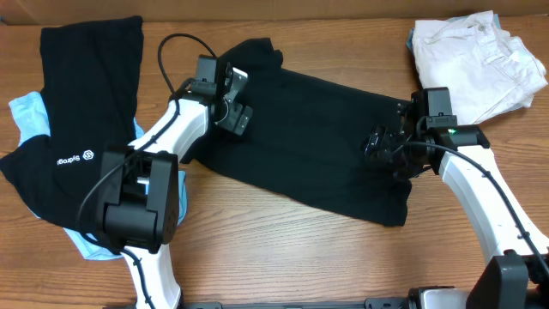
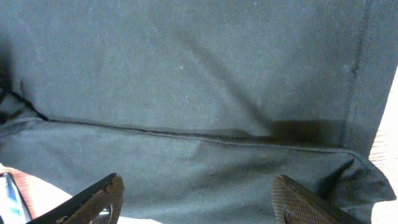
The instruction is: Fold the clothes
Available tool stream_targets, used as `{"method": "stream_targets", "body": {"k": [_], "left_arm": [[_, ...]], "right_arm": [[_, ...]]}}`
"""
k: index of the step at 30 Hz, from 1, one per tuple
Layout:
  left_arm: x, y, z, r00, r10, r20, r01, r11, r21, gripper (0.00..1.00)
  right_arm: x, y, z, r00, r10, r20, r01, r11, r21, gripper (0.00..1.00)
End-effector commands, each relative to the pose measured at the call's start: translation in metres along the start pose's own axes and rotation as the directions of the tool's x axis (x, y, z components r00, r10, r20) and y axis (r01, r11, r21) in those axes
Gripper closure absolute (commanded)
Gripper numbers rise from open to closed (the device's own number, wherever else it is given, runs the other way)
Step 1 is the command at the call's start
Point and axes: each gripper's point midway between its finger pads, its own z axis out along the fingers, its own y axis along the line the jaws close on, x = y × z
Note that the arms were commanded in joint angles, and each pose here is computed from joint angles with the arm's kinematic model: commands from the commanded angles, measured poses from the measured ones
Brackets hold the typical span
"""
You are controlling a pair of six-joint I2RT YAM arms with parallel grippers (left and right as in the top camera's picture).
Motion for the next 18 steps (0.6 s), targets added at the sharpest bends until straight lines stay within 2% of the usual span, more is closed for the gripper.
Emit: {"method": "stream_targets", "body": {"k": [1,6,10,18], "left_arm": [[0.007,0.005,0.001,0.998,-0.052,-0.035,0.05,0.998,-0.031,0.0],[0.042,-0.002,0.005,0.971,-0.171,-0.169,0.169,0.985,-0.025,0.0],[0.081,-0.013,0.017,0.93,-0.189,-0.315,0.192,0.981,-0.022,0.0],[0.157,-0.033,0.019,0.764,-0.261,-0.591,0.282,0.958,-0.058,0.0]], "right_arm": [[-0.008,0.002,-0.004,1.0,0.003,0.024,-0.003,1.0,0.002,0.2],[-0.008,0.002,-0.004,1.0,0.003,0.023,-0.003,1.0,0.002,0.2],[-0.007,0.001,-0.004,1.0,0.004,0.021,-0.004,1.0,0.003,0.2],[0.0,-0.012,-0.004,1.0,0.012,0.0,-0.012,0.997,0.073,0.2]]}}
